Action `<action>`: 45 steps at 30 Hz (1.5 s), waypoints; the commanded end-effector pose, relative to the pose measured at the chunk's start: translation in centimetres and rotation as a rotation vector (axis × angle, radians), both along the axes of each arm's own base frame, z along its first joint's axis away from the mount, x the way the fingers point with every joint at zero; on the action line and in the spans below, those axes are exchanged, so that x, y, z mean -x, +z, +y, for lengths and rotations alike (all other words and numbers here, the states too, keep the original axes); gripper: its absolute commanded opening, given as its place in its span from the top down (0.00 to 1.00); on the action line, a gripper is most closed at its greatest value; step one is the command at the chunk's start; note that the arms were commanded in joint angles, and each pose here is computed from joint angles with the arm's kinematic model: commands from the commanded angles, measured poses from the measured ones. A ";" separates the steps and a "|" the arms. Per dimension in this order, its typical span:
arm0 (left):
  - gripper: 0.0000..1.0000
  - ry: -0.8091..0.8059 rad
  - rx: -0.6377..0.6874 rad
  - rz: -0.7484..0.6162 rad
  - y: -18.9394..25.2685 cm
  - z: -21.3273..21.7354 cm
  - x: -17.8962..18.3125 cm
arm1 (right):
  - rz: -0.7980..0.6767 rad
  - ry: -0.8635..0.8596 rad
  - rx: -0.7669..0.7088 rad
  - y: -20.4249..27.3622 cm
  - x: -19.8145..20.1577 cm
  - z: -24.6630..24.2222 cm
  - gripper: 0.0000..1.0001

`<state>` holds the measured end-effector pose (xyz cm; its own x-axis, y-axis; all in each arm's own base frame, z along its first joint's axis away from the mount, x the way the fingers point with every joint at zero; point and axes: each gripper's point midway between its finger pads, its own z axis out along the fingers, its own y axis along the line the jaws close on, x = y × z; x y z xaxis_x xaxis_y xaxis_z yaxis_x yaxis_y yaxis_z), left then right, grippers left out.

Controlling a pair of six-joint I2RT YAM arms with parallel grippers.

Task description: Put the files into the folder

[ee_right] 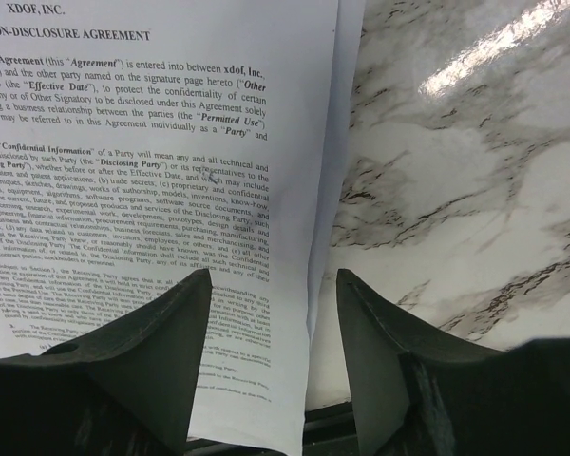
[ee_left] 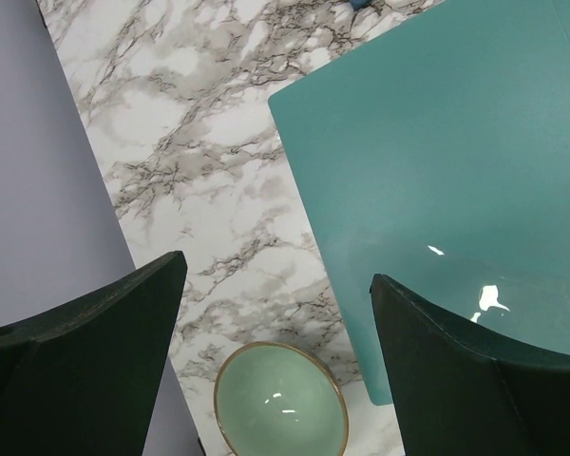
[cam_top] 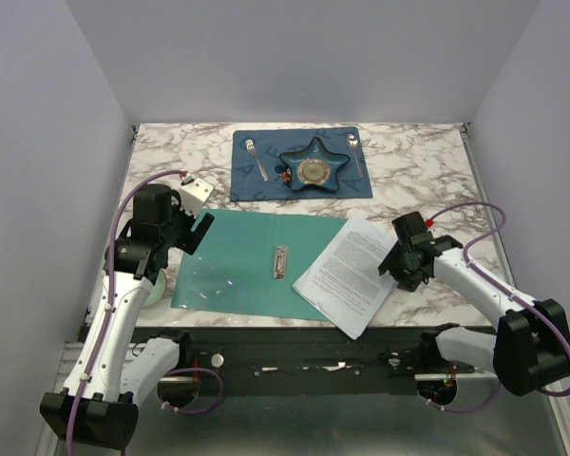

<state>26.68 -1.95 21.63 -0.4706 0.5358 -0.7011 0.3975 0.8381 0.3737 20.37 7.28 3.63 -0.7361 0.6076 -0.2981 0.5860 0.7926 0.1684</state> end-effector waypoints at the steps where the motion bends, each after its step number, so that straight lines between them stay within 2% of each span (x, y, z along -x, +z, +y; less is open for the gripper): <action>1: 0.06 -0.013 -0.032 -0.019 0.8 0.3 0.2 | -0.005 -0.014 0.011 -0.3 -0.2 -0.3 0.37; 21: 0.06 -0.019 -0.049 -0.010 -0.2 0.5 0.8 | -0.015 0.012 0.005 0.1 -0.7 0.0 0.38; 27: 0.06 -0.018 -0.048 -0.009 -0.5 0.5 0.7 | -0.008 0.010 0.002 -0.2 -0.9 0.1 0.41; 30: 0.06 -0.020 -0.051 -0.008 -0.6 0.5 0.8 | -0.003 0.011 0.000 -0.6 -0.9 0.2 0.45; 40: 0.06 -0.024 -0.051 -0.006 -0.8 0.5 0.7 | -0.030 0.024 -0.017 -0.2 -1.1 0.5 0.70; 45: 0.06 -0.026 -0.044 -0.007 -0.7 0.4 0.7 | -0.037 0.034 -0.026 0.2 -1.1 0.6 0.73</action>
<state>26.09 -1.71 20.79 -0.4692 0.5523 -0.6891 0.4055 0.8279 0.3875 21.16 7.71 3.30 -0.7491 0.5894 -0.3026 0.5613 0.8072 0.1827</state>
